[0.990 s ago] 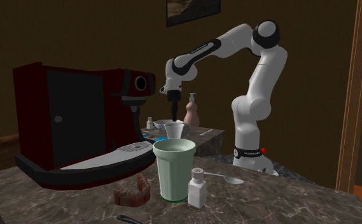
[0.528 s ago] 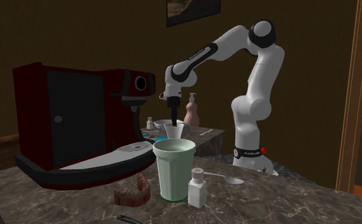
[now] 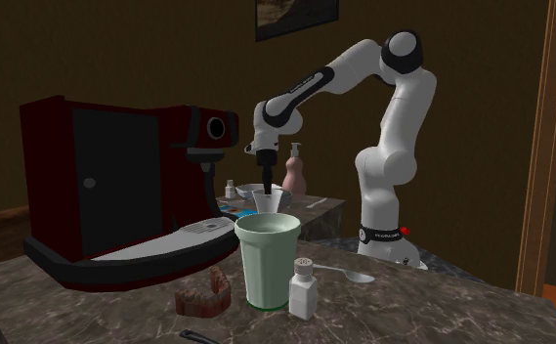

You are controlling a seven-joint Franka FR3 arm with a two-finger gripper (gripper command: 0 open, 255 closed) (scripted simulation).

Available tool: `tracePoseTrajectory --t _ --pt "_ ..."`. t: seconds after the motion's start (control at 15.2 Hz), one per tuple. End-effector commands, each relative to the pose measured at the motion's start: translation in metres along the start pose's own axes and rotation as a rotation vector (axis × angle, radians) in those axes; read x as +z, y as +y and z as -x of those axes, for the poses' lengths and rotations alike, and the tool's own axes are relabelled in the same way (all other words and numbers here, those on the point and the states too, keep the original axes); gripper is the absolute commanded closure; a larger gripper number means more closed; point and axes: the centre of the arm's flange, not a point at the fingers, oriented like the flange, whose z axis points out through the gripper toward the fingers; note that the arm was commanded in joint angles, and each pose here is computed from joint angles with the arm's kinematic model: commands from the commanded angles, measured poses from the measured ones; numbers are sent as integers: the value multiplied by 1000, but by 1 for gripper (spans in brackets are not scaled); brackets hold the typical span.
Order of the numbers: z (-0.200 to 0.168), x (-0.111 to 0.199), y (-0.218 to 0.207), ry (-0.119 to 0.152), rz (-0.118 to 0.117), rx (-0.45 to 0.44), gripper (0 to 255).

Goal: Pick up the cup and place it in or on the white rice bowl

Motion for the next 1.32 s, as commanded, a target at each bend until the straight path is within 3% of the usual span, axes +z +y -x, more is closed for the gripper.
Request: tracePoseTrajectory --t 0.0,0.53,1.25 --pt "0 0 0 0 0 0 255" --pt "0 0 0 0 0 0 255" --pt "1 -56 -16 0 0 0 255"
